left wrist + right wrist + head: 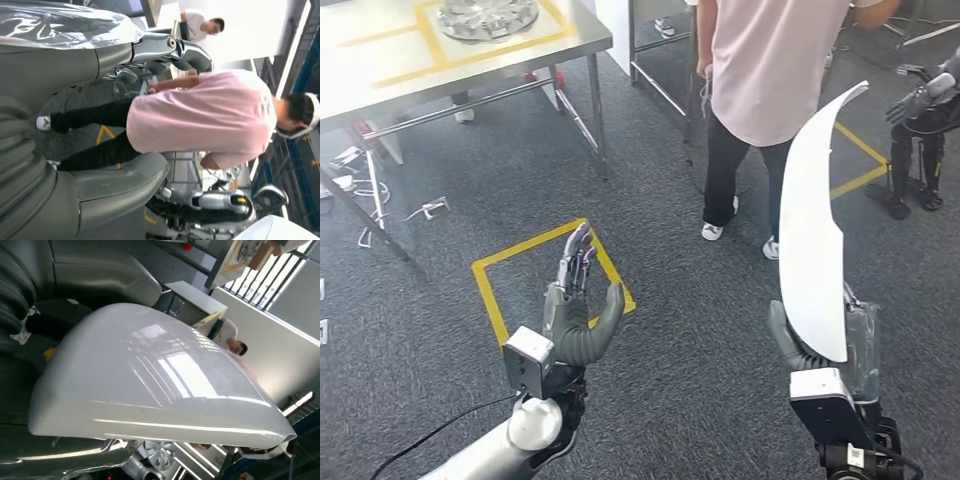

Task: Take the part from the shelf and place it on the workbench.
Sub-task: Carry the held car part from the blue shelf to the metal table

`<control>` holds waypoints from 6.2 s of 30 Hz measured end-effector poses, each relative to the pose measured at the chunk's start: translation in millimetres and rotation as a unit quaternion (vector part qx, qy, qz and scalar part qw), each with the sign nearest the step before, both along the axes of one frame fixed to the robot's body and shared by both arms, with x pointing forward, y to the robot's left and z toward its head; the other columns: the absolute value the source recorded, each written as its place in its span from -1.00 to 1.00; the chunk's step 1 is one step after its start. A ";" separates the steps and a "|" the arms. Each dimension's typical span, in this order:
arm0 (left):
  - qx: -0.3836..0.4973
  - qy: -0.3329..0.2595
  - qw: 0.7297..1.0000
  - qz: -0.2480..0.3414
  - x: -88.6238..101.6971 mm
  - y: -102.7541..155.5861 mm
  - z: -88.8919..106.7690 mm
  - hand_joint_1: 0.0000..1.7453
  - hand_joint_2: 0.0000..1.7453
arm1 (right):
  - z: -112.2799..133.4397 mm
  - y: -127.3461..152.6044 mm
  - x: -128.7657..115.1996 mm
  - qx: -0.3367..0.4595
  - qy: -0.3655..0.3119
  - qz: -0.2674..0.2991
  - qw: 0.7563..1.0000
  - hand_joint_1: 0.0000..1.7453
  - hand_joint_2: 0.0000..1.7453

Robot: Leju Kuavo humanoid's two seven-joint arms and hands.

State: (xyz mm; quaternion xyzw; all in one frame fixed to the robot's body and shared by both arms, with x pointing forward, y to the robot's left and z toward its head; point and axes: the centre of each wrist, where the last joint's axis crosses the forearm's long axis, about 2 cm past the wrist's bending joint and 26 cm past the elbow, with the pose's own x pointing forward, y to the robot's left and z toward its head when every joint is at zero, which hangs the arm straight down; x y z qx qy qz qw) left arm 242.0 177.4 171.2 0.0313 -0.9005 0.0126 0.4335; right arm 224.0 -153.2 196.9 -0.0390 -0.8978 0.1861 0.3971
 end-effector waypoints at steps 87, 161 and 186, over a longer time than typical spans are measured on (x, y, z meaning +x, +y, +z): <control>-0.020 0.002 1.000 -0.016 16.5 -7.3 10.5 -1.00 1.00 | 0.0 -5.4 -2.7 0.015 0.021 -0.013 1.000 1.00 1.00; -0.004 0.015 1.000 -0.017 13.4 -6.2 7.3 -1.00 1.00 | 0.0 -5.6 -1.9 0.020 0.017 -0.007 1.000 1.00 1.00; -0.005 0.012 1.000 -0.018 11.8 -7.0 7.4 -1.00 1.00 | 0.2 -5.3 -1.5 0.022 0.014 -0.004 1.000 1.00 1.00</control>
